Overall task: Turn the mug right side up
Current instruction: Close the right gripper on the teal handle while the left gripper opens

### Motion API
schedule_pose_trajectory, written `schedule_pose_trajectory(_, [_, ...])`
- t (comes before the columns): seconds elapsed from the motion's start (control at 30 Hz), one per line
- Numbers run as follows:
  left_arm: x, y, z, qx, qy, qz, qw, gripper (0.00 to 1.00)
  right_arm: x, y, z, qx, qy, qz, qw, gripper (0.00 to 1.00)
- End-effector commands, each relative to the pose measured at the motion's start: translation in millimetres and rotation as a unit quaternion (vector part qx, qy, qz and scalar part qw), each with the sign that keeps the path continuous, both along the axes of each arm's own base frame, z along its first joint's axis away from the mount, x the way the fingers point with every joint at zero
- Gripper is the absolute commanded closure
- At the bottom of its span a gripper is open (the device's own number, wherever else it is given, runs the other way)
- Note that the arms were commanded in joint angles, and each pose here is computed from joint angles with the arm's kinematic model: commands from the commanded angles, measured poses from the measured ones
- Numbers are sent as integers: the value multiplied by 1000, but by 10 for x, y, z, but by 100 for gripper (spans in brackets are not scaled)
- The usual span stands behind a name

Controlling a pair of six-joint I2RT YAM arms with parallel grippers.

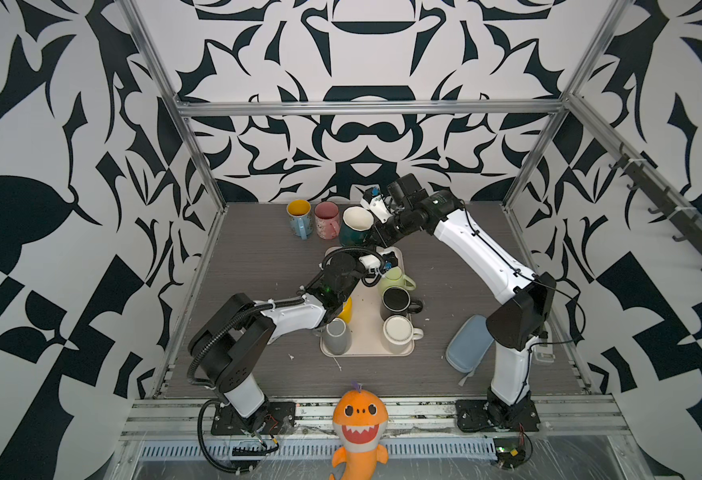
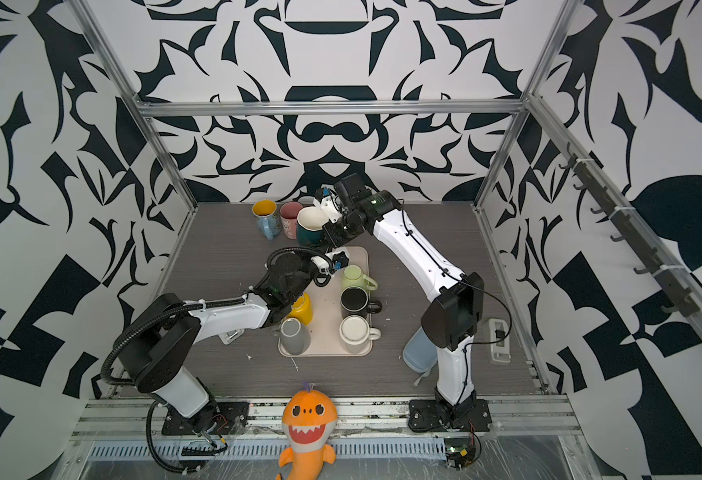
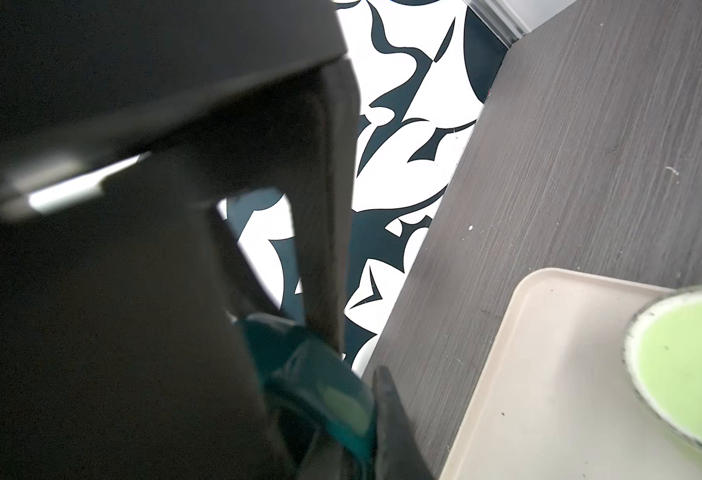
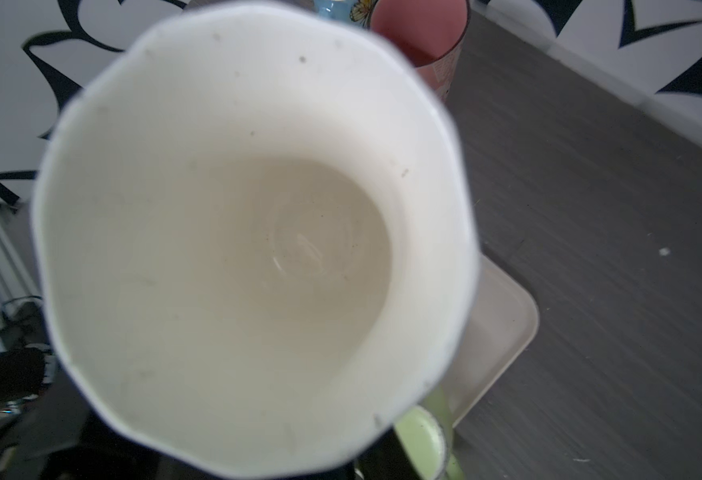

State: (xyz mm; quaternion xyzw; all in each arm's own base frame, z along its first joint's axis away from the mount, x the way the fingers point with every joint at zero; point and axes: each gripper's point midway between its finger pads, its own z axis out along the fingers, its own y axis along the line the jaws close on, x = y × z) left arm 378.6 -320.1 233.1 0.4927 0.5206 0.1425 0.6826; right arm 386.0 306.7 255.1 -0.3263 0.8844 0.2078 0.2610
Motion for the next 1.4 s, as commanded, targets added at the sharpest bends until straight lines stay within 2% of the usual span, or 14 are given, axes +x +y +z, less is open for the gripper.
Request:
schedule_pose_trajectory(0.0, [-82,23,728,-72,-74,-6,995,100,-11,25,217,17,-18,-2,1000,94])
schedule_pose_trajectory(0.03, [-89,19,732,-72,-75,-7,995,100,-15,27,211,16,-17,-1,1000,100])
schedule_pose_trajectory(0.33, [-28,90,728,-79,-78,21,994,100,-72,61,255,10,-39,-1,999,100])
schedule_pose_trajectory(0.53, [15,144,737,-84,-84,42,992,76,-69,-31,315,3,-60,-26,998,100])
schedule_pose_trajectory(0.63, [7,186,775,-95,-96,50,990,59,-42,-84,341,2,-72,-44,996,100])
schedule_pose_trajectory(0.7, [-14,224,823,-106,-116,56,986,53,-21,-115,351,-1,-77,-55,996,100])
schedule_pose_trajectory(0.9, [-15,271,825,-98,-133,73,984,47,58,-203,427,-7,-98,-87,991,100])
schedule_pose_trajectory(1.37, [-54,433,850,-91,-142,102,980,46,321,-432,467,3,-103,-152,983,100])
